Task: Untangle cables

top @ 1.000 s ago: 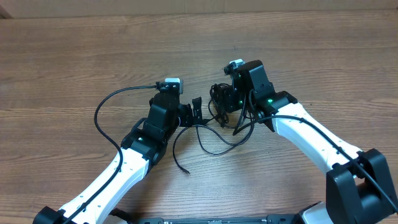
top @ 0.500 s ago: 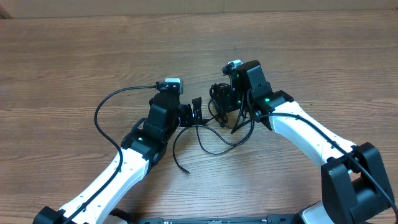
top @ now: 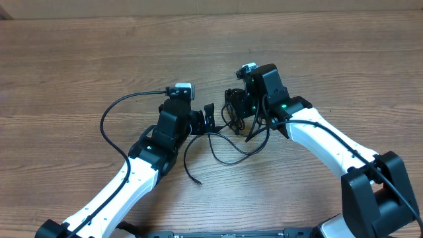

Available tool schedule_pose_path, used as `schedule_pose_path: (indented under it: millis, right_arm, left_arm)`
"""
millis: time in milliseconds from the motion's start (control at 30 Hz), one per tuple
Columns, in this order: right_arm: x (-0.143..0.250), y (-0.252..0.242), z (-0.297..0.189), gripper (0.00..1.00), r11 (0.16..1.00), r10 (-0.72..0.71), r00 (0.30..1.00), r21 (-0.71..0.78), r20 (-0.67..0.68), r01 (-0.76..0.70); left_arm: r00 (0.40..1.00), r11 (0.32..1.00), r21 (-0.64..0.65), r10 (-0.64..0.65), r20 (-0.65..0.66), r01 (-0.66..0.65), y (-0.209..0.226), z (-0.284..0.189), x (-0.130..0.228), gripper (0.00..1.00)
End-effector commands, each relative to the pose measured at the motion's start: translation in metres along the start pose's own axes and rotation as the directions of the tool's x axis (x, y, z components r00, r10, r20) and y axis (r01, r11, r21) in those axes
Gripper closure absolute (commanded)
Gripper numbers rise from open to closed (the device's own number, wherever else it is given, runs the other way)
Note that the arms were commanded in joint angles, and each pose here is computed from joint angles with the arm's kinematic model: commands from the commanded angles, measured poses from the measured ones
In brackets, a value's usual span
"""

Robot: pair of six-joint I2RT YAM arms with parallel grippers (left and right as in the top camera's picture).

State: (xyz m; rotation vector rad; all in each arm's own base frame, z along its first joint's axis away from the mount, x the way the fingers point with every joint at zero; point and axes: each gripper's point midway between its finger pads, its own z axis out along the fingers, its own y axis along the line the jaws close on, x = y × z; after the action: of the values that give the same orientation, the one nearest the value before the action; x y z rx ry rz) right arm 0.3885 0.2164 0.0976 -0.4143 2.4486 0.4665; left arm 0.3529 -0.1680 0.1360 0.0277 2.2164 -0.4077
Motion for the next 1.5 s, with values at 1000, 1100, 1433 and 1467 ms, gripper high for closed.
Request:
schedule_pose_path:
  millis: [1000,1100,1433,1467]
  right_arm:
    - [-0.0143,0.0050,-0.0026,0.80,1.000,-0.008,1.000,-0.021,0.030,0.009]
    - [-0.0144,0.0050,-0.0026,0.75,1.000,-0.008,1.000,-0.021,0.030,0.009]
    - [-0.0090,0.0027,0.0063,0.77,1.000,-0.004,1.000,-0.019,0.012,0.005]
    - [-0.0091,0.0027,0.0063,0.80,1.000,-0.004,1.000,-0.019,0.012,0.005]
  left_arm:
    - [1.000,1.000,-0.003,-0.010,0.008,0.010,0.0008,0.0008,-0.0035,0.00]
    - [1.000,1.000,-0.002,-0.010,0.007,0.010,0.0007,0.0008,-0.0035,0.00]
    - [1.000,1.000,-0.002,-0.010,0.007,0.010,0.0007,0.0008,-0.0035,0.00]
    - [1.000,1.000,-0.002,-0.010,0.007,0.010,0.0007,0.0008,-0.0035,0.00]
